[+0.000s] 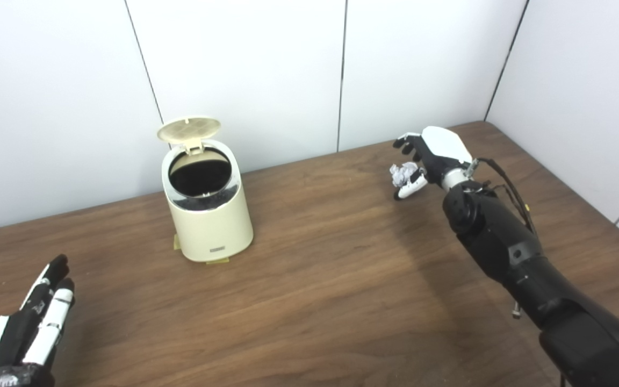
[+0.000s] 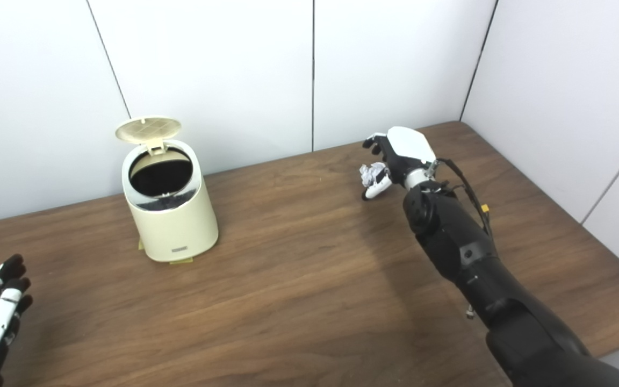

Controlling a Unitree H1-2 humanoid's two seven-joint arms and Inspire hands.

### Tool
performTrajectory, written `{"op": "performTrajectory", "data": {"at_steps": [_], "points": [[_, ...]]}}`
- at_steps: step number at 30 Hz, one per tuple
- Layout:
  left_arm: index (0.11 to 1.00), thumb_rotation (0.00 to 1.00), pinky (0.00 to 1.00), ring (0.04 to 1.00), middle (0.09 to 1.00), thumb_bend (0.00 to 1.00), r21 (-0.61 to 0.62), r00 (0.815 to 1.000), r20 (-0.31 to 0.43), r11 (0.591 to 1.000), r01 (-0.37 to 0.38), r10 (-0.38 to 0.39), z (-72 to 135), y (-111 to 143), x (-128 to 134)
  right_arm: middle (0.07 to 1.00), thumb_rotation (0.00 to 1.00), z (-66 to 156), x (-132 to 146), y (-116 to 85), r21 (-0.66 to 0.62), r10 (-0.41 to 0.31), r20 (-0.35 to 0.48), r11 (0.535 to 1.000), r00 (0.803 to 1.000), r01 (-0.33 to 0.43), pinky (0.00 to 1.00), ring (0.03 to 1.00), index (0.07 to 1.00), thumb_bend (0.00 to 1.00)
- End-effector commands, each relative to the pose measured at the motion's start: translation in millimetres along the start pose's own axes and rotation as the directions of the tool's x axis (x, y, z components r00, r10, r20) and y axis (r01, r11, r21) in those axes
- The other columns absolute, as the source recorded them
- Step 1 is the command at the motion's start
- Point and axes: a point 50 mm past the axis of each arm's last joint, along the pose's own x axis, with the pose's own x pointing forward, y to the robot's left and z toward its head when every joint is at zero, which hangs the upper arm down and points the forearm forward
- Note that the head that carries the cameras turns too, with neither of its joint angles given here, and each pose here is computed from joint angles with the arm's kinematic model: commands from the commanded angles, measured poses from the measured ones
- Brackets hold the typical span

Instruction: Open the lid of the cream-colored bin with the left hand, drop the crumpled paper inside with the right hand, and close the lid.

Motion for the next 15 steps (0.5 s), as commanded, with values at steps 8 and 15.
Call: {"op": "performTrajectory", "data": {"at_steps": [8,15], "points": [[1.000,0.52,1.00,0.993,0.988,0.17,0.050,0.997,0.075,0.999,0.010,-0.013,24.3,3.9,1.9,0.753,0.04,5.9,9.4,-32.7,-0.020,-0.096,0.026,0.995,0.995,0.096,0.64,0.715,0.710,0.91],[1.000,0.51,1.00,1.000,1.000,0.16,0.032,0.997,0.075,0.999,0.010,-0.012,23.8,5.9,0.3,0.728,0.03,-1.8,6.4,-32.9,-0.046,-0.108,0.016,0.993,0.994,0.109,0.62,0.692,0.687,0.90]]}}
